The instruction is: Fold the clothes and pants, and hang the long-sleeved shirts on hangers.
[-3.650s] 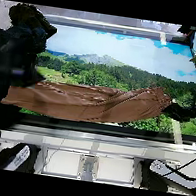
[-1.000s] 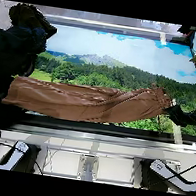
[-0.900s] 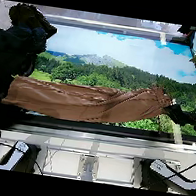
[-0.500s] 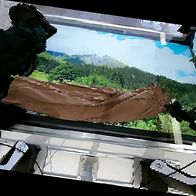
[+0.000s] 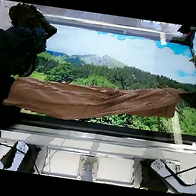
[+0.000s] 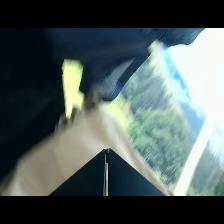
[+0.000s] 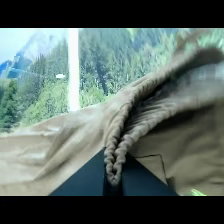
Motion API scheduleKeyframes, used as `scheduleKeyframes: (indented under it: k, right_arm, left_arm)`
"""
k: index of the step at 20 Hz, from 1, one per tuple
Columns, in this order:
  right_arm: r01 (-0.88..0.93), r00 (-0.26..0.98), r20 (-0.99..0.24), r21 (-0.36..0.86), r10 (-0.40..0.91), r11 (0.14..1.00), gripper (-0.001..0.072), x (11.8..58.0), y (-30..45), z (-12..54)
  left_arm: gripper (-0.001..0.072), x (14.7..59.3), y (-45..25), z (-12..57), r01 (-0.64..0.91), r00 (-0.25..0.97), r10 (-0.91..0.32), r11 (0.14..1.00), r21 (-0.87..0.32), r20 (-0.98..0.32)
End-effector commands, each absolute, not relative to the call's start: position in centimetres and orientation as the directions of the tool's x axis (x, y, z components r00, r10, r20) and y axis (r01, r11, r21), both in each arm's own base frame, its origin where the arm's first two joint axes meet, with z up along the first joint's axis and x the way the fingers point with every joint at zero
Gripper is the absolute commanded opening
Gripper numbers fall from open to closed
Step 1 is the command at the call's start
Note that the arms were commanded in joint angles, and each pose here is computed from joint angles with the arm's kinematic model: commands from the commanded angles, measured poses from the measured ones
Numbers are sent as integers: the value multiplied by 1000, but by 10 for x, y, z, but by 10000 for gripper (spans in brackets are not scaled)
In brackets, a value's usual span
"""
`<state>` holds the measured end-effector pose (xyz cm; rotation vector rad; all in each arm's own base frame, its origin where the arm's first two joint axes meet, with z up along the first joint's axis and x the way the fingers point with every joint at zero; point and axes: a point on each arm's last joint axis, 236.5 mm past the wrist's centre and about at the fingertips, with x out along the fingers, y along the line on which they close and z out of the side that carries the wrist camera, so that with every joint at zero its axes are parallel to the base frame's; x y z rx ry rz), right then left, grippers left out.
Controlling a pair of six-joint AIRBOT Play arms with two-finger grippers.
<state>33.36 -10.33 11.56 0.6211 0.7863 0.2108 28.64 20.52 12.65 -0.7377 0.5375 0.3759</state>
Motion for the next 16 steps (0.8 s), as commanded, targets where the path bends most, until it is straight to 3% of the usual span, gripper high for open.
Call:
scheduleKeyframes:
  k: [1, 3, 5, 8, 10, 12, 13, 14, 16]
  right_arm:
    - [134, 711, -677, 398, 192, 908, 40, 282, -125, 178]
    - [162, 735, -668, 338, 115, 927, 40, 270, -125, 197]
    - [151, 718, -684, 336, 131, 930, 39, 264, -115, 196]
    - [190, 669, -733, 328, 123, 925, 40, 259, -117, 171]
    - [227, 655, -748, 333, 110, 915, 59, 259, -124, 152]
    - [236, 643, -756, 352, 126, 906, 431, 258, -123, 140]
    - [240, 641, -757, 354, 126, 904, 458, 258, -123, 139]
    - [250, 646, -754, 356, 119, 900, 457, 258, -124, 140]
    - [289, 663, -743, 370, 94, 883, 456, 262, -131, 143]
  left_arm:
    - [15, 285, 202, 204, -455, 827, 176, 768, -451, -534]
    - [15, 286, 197, 231, -429, 841, 183, 799, -422, -509]
    - [15, 289, 190, 229, -416, 839, 154, 800, -433, -521]
    - [15, 305, 148, 192, -328, 792, -46, 810, -487, -609]
    - [15, 316, 135, 157, -320, 740, -85, 828, -460, -668]
    - [16, 308, 141, 107, -405, 624, -55, 831, -382, -780]
    - [17, 296, 141, 81, -448, 544, -65, 820, -356, -836]
    - [69, 281, 132, 53, -465, 461, -118, 812, -352, -880]
    - [494, 250, 103, 6, -487, 331, -239, 785, -382, -913]
